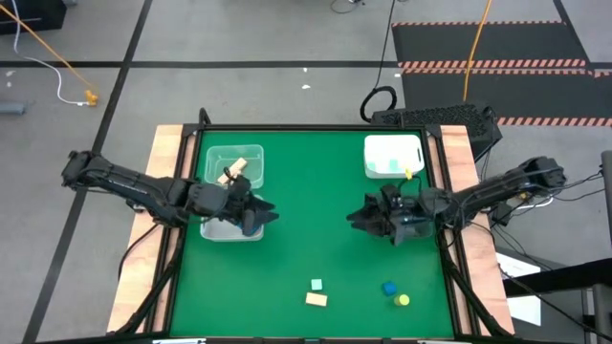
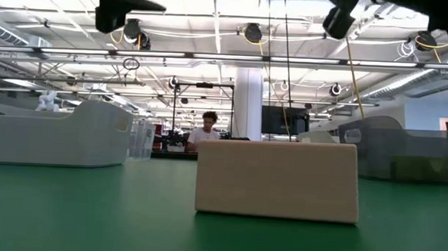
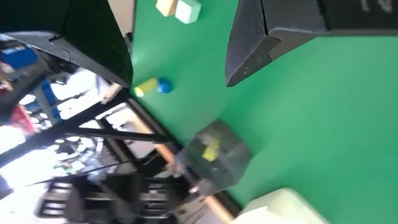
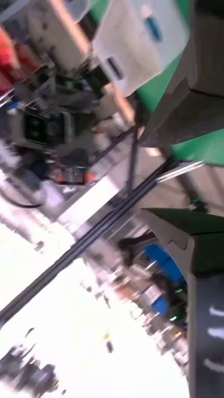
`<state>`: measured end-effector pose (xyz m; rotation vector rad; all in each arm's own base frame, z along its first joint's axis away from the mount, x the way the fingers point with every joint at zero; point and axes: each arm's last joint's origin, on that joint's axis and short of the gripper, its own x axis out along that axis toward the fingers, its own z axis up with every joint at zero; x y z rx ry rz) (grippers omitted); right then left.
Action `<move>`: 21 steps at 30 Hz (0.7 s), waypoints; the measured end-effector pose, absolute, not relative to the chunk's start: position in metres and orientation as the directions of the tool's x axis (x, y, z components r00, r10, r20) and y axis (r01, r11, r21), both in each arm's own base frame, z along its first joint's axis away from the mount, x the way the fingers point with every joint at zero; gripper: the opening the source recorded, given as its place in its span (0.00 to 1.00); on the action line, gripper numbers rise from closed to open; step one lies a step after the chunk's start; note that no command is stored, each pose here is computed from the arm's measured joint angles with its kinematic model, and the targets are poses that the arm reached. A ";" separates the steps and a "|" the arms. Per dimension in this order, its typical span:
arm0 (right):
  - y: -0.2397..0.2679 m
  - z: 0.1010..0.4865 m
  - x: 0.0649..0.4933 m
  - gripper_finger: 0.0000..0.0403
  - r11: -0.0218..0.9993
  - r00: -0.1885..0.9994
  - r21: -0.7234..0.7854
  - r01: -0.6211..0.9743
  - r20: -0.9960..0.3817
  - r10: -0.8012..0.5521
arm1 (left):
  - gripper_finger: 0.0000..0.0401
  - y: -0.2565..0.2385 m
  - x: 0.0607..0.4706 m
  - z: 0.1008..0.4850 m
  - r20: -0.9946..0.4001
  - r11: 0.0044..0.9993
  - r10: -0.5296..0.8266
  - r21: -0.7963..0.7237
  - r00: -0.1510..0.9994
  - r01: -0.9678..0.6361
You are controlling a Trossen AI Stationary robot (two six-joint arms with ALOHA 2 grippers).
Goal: Sort & place blocks by color
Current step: Put the light blue block into the white bin
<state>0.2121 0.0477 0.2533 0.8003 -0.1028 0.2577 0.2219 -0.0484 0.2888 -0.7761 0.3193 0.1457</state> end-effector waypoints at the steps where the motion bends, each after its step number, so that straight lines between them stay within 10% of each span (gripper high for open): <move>1: 0.047 0.251 0.211 0.39 0.663 0.958 0.691 -0.286 0.217 0.187 | 0.64 -0.050 0.222 0.291 -0.317 0.717 0.003 -0.661 0.949 -0.223; 9: 0.050 0.244 0.220 0.39 0.751 0.964 0.606 -0.263 0.180 0.193 | 0.64 -0.064 0.222 0.304 -0.178 0.739 -0.060 -0.669 0.982 -0.077; 21: 0.067 0.241 0.255 0.39 0.894 0.948 0.447 -0.039 -0.265 0.174 | 0.64 -0.074 0.220 0.324 0.017 0.667 -0.026 -0.744 1.000 0.030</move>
